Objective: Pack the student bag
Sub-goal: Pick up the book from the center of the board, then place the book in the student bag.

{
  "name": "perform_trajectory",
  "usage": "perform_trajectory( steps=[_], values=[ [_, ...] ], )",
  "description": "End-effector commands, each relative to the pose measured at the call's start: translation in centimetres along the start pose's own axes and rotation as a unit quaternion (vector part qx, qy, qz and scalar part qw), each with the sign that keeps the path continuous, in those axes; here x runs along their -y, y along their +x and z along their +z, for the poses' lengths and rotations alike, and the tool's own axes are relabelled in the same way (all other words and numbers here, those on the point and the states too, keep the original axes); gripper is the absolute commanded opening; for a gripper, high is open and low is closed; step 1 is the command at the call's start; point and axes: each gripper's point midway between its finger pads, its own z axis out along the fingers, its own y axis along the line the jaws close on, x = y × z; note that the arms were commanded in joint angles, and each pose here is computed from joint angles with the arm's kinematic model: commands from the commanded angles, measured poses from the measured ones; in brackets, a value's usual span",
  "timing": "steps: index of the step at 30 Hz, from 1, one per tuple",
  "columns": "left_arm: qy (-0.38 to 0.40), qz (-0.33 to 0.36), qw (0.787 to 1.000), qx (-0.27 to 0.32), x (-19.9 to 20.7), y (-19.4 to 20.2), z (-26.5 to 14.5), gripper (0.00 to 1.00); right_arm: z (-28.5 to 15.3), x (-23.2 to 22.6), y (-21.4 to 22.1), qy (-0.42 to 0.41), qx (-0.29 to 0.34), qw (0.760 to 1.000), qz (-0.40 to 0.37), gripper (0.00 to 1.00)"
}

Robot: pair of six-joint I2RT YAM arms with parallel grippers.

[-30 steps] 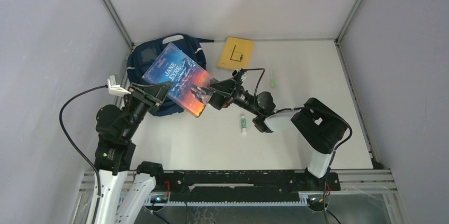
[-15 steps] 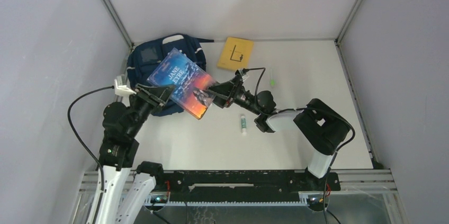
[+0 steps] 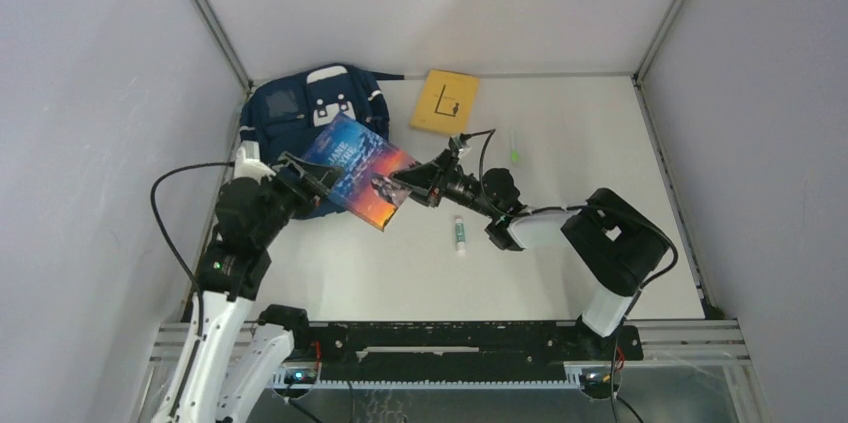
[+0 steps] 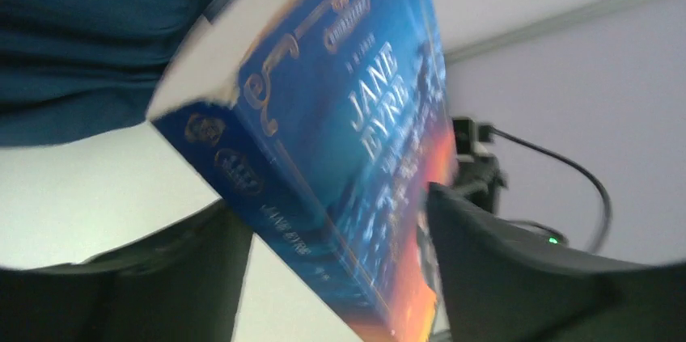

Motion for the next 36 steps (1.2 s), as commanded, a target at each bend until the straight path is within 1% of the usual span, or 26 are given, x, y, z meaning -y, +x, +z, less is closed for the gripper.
perform_trajectory(
  steps=[1, 2, 4, 5, 6, 7, 8, 9, 10, 11, 12, 13, 14, 16, 18, 20, 21, 23, 25, 28, 31, 33, 34, 36],
  values=[
    [-0.130, 0.128, 0.983, 0.021, -3.4, -2.9, -0.9, 0.90, -2.2, -5.2, 0.3, -0.047, -0.006, 0.998, -0.049, 0.00],
    [-0.163, 0.155, 0.974, 0.024, -4.4, -3.6, -0.8, 0.93, -3.0, -5.5, 0.2, -0.045, -0.004, 0.998, -0.054, 0.00],
    [-0.205, 0.218, 0.954, 0.001, -6.2, -4.2, 0.1, 0.96, -4.6, -6.0, -0.1, -0.032, -0.007, 0.997, -0.064, 0.00],
    [-0.216, 0.246, 0.945, -0.019, -7.0, -4.1, 0.8, 0.95, -5.3, -6.0, -0.2, -0.021, -0.006, 0.997, -0.074, 0.00],
    [-0.226, 0.271, 0.935, -0.040, -7.9, -3.8, 1.5, 0.91, -6.4, -6.8, -0.2, -0.013, -0.004, 0.996, -0.090, 0.00],
    [-0.230, 0.292, 0.926, -0.059, -8.7, -3.3, 2.2, 0.89, -7.3, -7.0, -0.4, 0.002, 0.005, 0.994, -0.105, 0.00],
    [-0.236, 0.317, 0.916, -0.076, -9.6, -2.9, 2.9, 0.88, -8.3, -6.6, -0.7, 0.029, 0.016, 0.992, -0.119, 0.00],
    [-0.240, 0.349, 0.901, -0.094, -10.4, -2.4, 3.5, 0.87, -9.6, -5.6, -1.1, 0.077, 0.031, 0.989, -0.122, 0.00],
    [-0.244, 0.373, 0.888, -0.115, -11.2, -1.9, 4.1, 0.86, -10.9, -5.7, -1.5, 0.100, 0.048, 0.984, -0.141, 0.00],
    [-0.256, 0.392, 0.871, -0.148, -12.5, -1.0, 5.0, 0.86, -12.4, -5.7, -2.0, 0.125, 0.067, 0.978, -0.155, 0.00],
    [-0.276, 0.402, 0.857, -0.165, -13.7, -0.7, 5.7, 0.83, -13.9, -5.9, -2.6, 0.142, 0.085, 0.972, -0.167, 0.00],
    [-0.292, 0.407, 0.847, -0.177, -14.5, -0.5, 6.3, 0.81, -15.3, -6.1, -3.1, 0.154, 0.101, 0.967, -0.175, 0.00],
    [-0.300, 0.413, 0.839, -0.188, -15.0, -0.2, 7.0, 0.80, -16.9, -6.3, -3.7, 0.164, 0.120, 0.962, -0.181, 0.00],
    [-0.303, 0.428, 0.832, -0.183, -15.0, -0.3, 8.4, 0.82, -19.9, -6.9, -4.8, 0.180, 0.155, 0.952, -0.193, 0.00],
    [-0.306, 0.455, 0.816, -0.182, -14.5, -0.5, 9.5, 0.85, -22.4, -7.3, -5.6, 0.194, 0.185, 0.942, -0.201, 0.00],
    [-0.316, 0.489, 0.791, -0.188, -14.6, -0.9, 10.3, 0.86, -24.3, -7.5, -6.1, 0.201, 0.205, 0.937, -0.201, 0.00],
    [-0.321, 0.508, 0.775, -0.194, -14.8, -1.2, 10.7, 0.85, -25.2, -7.5, -6.5, 0.206, 0.217, 0.934, -0.196, 0.00],
    [-0.326, 0.536, 0.752, -0.203, -15.5, -1.6, 11.3, 0.82, -25.9, -7.4, -6.4, 0.207, 0.215, 0.936, -0.188, 0.00],
    [-0.320, 0.551, 0.742, -0.208, -15.7, -1.6, 11.9, 0.80, -26.1, -7.1, -6.4, 0.208, 0.214, 0.936, -0.186, 0.00],
    [-0.286, 0.574, 0.737, -0.216, -15.4, -1.1, 12.5, 0.76, -25.9, -6.9, -6.3, 0.207, 0.209, 0.938, -0.185, 0.00],
    [-0.264, 0.592, 0.721, -0.244, -16.0, -0.2, 12.8, 0.75, -25.8, -6.9, -6.3, 0.204, 0.207, 0.939, -0.184, 0.00],
    [-0.263, 0.598, 0.713, -0.256, -16.5, 0.0, 12.8, 0.75, -25.6, -7.0, -6.2, 0.201, 0.203, 0.940, -0.184, 0.00],
    [-0.260, 0.598, 0.711, -0.264, -16.8, 0.3, 12.8, 0.78, -25.6, -7.0, -6.1, 0.200, 0.201, 0.941, -0.184, 0.00],
    [-0.249, 0.591, 0.714, -0.281, -17.2, 0.9, 12.8, 0.81, -25.4, -7.1, -5.9, 0.197, 0.195, 0.943, -0.184, 0.00]
  ],
)
